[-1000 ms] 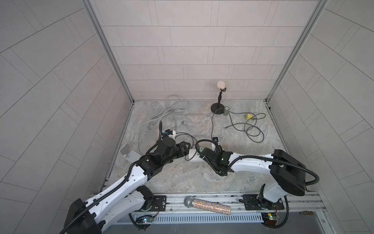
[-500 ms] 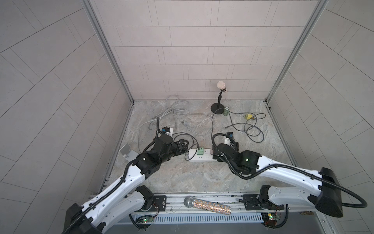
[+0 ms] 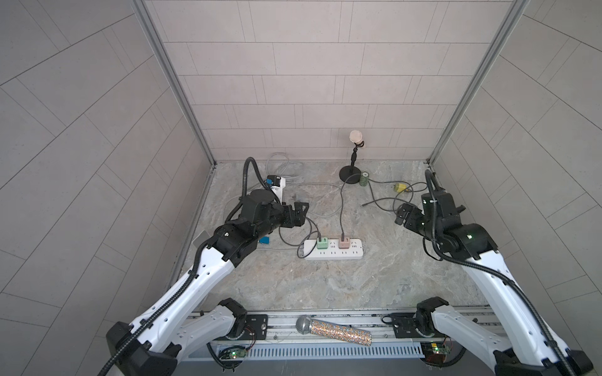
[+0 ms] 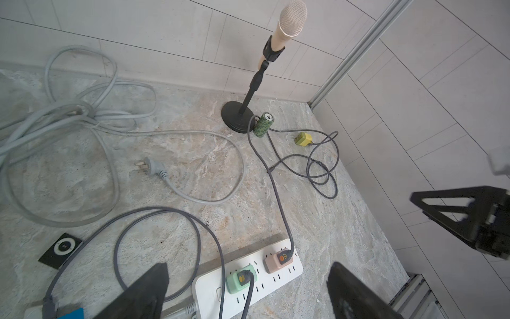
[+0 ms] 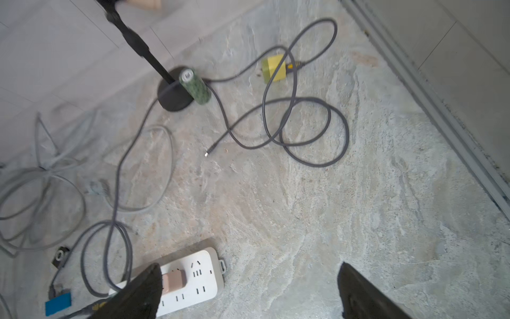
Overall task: Charge mp3
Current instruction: Pick up the charging cable from the center of the board.
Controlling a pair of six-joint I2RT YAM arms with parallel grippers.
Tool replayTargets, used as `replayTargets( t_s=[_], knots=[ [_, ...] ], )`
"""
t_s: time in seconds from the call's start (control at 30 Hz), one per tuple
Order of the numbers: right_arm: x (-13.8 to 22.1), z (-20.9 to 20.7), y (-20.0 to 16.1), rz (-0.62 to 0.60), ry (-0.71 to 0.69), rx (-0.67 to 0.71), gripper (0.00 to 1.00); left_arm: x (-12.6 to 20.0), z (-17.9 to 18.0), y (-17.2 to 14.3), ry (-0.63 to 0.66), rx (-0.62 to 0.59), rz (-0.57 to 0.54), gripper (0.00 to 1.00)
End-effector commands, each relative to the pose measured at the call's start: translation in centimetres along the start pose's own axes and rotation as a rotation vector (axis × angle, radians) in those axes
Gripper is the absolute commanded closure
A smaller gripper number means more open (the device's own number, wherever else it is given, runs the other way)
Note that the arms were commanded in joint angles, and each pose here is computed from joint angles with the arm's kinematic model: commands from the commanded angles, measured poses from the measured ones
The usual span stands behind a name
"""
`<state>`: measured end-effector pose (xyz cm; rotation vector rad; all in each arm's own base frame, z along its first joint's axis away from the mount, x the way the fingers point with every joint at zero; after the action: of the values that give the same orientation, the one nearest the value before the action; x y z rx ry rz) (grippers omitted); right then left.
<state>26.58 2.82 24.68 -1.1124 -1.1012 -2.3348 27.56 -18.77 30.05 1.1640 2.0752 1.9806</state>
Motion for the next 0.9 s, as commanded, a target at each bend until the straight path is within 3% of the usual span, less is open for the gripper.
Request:
replayTargets(
  t_s=[0.0, 0.1, 0.2, 0.37, 0.47, 0.6, 0.87],
  knots=[
    [-2.5, 1.8, 0.4, 0.124, 0.03, 0.113, 0.0, -0.8, -1.1, 1.5, -0.061, -0.097, 0.007, 0.05],
    [-5.3, 3.1, 3.9, 0.081, 0.0, 0.166, 0.01, -2.4, -1.9, 1.4, -0.123, -0.098, 0.012, 0.05],
    [-7.5, 3.0, 7.7, 0.032, -0.146, 0.283, 0.05, -3.8, -2.5, 1.2, -0.171, -0.093, 0.017, 0.05],
    [-12.1, 3.3, 11.1, 0.131, -0.253, 0.426, 0.14, -5.1, -2.6, 0.6, -0.186, -0.096, 0.046, 0.06],
    [-14.6, 1.7, 13.3, 0.178, -0.371, 0.379, 0.23, -5.9, -2.5, -0.2, -0.19, -0.093, 0.073, 0.06],
    [-16.6, 0.4, 15.4, 0.15, -0.373, 0.298, 0.26, -6.9, -2.5, -1.1, -0.204, -0.081, 0.103, 0.07],
    [-17.3, -1.9, 13.8, 0.217, -0.385, 0.183, 0.36, -8.6, -2.2, -3.0, -0.206, -0.044, 0.146, 0.1]
  ],
)
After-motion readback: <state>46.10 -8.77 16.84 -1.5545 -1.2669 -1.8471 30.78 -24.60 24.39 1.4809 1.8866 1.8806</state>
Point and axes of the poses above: each gripper's point midway between its finger pads, its own x axis back along the fingers, its own z axis along the line the jaws close on, y = z × x, the point moved 2 cm from there along x, back along the fingers, and after that the axes turned 15 degrees about -x, right-handed, at the moved point
